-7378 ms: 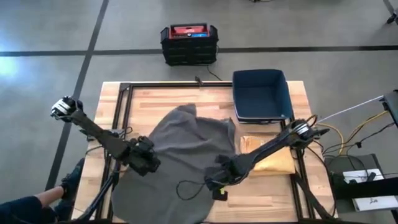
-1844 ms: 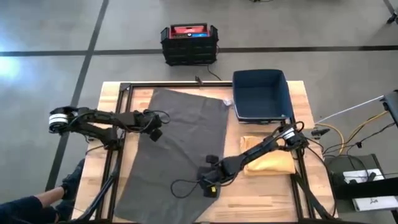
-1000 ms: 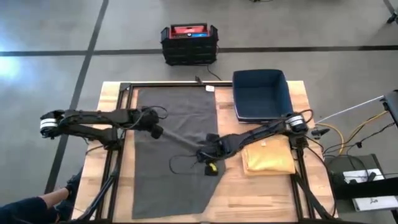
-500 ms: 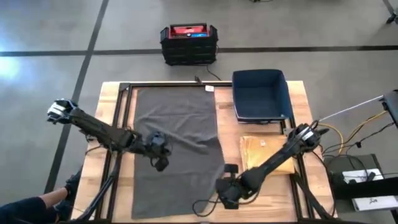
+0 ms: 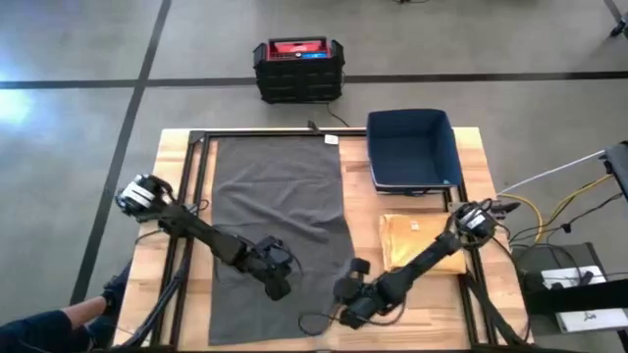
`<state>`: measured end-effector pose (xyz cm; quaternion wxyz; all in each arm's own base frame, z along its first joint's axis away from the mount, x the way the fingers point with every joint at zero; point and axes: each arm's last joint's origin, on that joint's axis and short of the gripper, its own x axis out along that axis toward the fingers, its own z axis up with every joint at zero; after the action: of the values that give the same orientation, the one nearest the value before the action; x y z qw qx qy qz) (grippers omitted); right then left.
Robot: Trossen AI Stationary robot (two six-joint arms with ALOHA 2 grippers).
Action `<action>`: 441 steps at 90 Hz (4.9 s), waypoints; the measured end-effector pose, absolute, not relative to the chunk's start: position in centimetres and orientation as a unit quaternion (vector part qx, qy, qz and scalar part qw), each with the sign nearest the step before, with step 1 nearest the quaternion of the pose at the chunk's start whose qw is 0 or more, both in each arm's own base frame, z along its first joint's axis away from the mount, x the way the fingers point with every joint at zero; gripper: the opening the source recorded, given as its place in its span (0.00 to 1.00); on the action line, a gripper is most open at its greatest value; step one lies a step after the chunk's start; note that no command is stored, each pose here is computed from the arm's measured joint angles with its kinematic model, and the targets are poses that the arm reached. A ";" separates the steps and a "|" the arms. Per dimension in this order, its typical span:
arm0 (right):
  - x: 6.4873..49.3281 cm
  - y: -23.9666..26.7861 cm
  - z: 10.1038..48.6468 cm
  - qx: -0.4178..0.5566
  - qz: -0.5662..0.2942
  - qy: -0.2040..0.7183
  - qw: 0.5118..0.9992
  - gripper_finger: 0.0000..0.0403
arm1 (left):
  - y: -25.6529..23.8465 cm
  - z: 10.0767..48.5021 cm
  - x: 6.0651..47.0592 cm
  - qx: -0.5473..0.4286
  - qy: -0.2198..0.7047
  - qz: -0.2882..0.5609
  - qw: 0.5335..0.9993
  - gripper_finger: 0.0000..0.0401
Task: Fold towel
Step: Fold the gray towel
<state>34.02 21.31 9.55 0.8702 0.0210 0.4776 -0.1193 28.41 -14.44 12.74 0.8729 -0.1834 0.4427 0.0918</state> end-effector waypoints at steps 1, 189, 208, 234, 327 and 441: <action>34.1 21.3 9.6 0.021 -0.119 0.476 0.871 0.00 | -14.6 12.7 28.6 -0.182 0.442 0.091 0.873 0.05; 38.4 24.4 9.5 0.263 -0.072 0.429 0.861 0.48 | -17.5 16.3 26.7 -0.149 0.433 0.053 0.887 0.05; 38.5 24.3 9.5 0.238 -0.065 0.428 0.869 0.21 | -17.5 16.3 26.6 -0.144 0.427 0.060 0.891 0.05; 37.9 24.4 10.5 0.204 -0.038 0.450 0.869 0.02 | -17.5 16.3 26.6 -0.143 0.427 0.060 0.891 0.05; 26.3 30.9 12.9 0.162 -0.058 0.653 0.737 0.52 | -20.5 18.8 26.0 -0.146 0.385 -0.008 0.911 0.06; 30.0 32.4 13.0 -0.086 0.122 0.448 0.882 0.61 | -39.7 17.5 15.3 0.039 0.561 -0.029 0.827 0.43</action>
<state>29.97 32.44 12.98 0.8817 -0.0862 0.4476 0.1218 15.31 -39.72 17.52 0.8265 0.0391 0.5608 -0.0287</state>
